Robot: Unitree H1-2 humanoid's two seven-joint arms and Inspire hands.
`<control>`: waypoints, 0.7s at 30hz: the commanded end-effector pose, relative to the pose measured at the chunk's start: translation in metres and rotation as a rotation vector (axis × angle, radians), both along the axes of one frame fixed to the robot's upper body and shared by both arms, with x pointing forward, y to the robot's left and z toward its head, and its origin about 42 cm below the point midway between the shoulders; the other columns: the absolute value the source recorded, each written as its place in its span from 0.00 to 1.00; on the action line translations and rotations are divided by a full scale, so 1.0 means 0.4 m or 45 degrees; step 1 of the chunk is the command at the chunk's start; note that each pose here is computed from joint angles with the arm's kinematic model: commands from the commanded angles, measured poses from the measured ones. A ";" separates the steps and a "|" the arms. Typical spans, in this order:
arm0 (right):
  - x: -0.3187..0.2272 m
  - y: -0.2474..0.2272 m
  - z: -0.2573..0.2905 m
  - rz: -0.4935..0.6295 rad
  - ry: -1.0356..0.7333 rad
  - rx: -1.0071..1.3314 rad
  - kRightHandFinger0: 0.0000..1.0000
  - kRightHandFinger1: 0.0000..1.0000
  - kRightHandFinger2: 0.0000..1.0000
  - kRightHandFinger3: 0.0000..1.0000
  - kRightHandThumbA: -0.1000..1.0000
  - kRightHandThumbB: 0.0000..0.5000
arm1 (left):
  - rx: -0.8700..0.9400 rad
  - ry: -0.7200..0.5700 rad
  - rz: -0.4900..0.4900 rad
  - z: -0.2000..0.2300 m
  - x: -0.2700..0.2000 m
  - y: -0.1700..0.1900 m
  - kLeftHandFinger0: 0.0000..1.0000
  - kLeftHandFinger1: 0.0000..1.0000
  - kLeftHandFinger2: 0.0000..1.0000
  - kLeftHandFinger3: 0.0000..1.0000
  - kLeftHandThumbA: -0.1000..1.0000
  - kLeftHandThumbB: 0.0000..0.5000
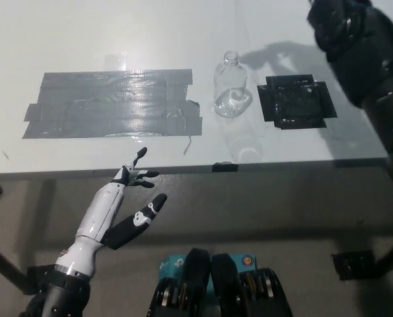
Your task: The robot grabs the black lid of the spray bottle on the desk and places it on the black area of the desk
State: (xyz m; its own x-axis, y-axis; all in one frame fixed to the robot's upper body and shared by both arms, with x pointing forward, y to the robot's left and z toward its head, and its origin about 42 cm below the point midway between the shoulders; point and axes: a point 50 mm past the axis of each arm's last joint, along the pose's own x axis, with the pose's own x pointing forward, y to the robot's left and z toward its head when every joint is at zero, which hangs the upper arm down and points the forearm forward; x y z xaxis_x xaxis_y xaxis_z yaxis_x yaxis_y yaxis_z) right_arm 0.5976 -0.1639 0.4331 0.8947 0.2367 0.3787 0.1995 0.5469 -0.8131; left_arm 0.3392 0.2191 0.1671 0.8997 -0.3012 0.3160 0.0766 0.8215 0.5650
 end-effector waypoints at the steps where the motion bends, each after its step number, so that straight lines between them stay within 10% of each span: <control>1: -0.013 -0.031 0.178 0.033 -0.151 0.087 0.06 0.33 0.55 0.59 0.61 0.67 | 0.002 -0.068 -0.006 0.027 -0.002 0.005 0.82 0.65 0.72 1.00 0.83 0.00; 17: 0.002 -0.212 0.067 -0.139 -0.023 0.322 0.01 0.25 0.42 0.42 0.59 0.65 | -0.012 -0.054 0.003 0.021 -0.003 0.012 0.82 0.66 0.71 1.00 0.79 0.00; 21: 0.004 -0.213 -0.011 -0.143 0.055 0.315 0.15 0.37 0.50 0.60 0.60 0.74 | -0.016 -0.060 0.003 0.017 -0.003 0.007 0.83 0.66 0.71 1.00 0.77 0.00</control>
State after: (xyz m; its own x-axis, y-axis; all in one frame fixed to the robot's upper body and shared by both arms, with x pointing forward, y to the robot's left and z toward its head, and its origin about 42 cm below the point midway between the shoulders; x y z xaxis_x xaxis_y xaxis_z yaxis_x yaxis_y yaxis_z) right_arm 0.5996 -0.2432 0.4176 0.9361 0.0494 0.3481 0.2237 0.6801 -0.6981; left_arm 0.3383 0.2208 0.1660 0.9024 -0.2951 0.3140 0.0732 0.8231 0.5632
